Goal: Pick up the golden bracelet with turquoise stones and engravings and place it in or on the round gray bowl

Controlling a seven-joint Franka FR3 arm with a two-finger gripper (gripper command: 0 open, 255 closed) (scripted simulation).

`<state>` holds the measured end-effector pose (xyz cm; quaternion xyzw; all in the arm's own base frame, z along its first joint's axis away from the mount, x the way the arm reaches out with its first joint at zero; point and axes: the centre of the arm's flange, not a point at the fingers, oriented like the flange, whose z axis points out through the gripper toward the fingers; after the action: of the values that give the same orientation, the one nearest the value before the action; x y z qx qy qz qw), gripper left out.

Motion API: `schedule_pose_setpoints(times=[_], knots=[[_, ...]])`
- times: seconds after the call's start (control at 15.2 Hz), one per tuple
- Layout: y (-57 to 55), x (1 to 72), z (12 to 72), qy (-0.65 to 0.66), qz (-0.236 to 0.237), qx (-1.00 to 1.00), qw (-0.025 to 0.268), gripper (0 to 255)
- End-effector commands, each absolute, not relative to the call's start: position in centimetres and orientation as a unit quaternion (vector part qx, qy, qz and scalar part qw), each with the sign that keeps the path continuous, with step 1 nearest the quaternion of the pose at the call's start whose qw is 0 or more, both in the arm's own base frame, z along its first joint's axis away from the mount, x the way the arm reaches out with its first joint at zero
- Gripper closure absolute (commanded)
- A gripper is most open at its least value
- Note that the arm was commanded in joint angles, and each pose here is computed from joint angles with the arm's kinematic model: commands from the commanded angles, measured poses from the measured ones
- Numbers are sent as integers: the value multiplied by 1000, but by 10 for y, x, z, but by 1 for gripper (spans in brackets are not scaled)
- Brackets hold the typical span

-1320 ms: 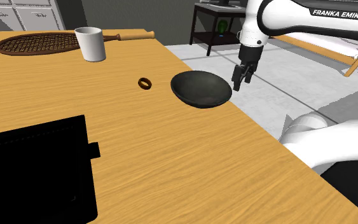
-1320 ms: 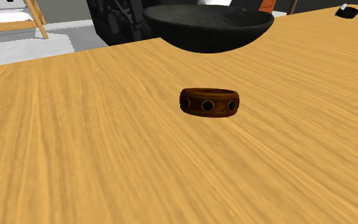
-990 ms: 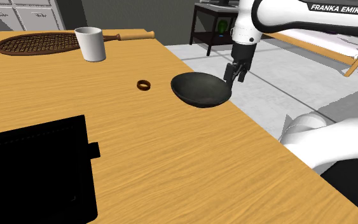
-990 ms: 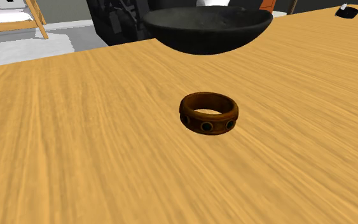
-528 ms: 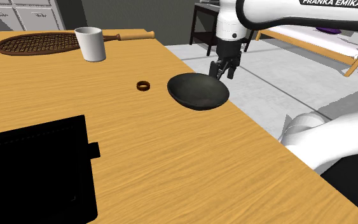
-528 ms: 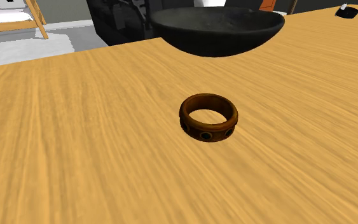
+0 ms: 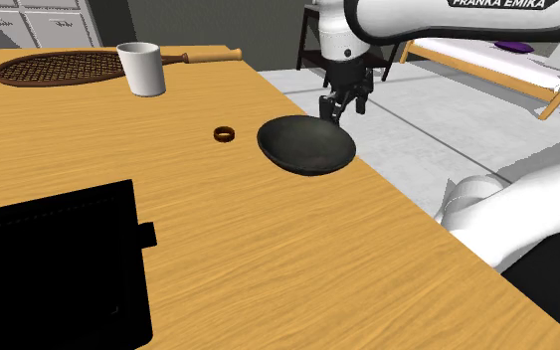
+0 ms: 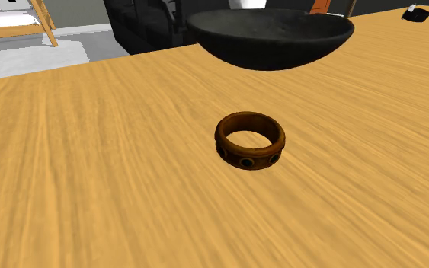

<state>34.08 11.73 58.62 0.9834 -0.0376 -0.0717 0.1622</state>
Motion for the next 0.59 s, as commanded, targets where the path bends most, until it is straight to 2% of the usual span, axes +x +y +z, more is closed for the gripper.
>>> schedule_pose_setpoints(times=[0.0,0.53], knots=[[144,348,589,-47,-58,987,139,0],[237,382,603,-106,-35,986,123,0]])
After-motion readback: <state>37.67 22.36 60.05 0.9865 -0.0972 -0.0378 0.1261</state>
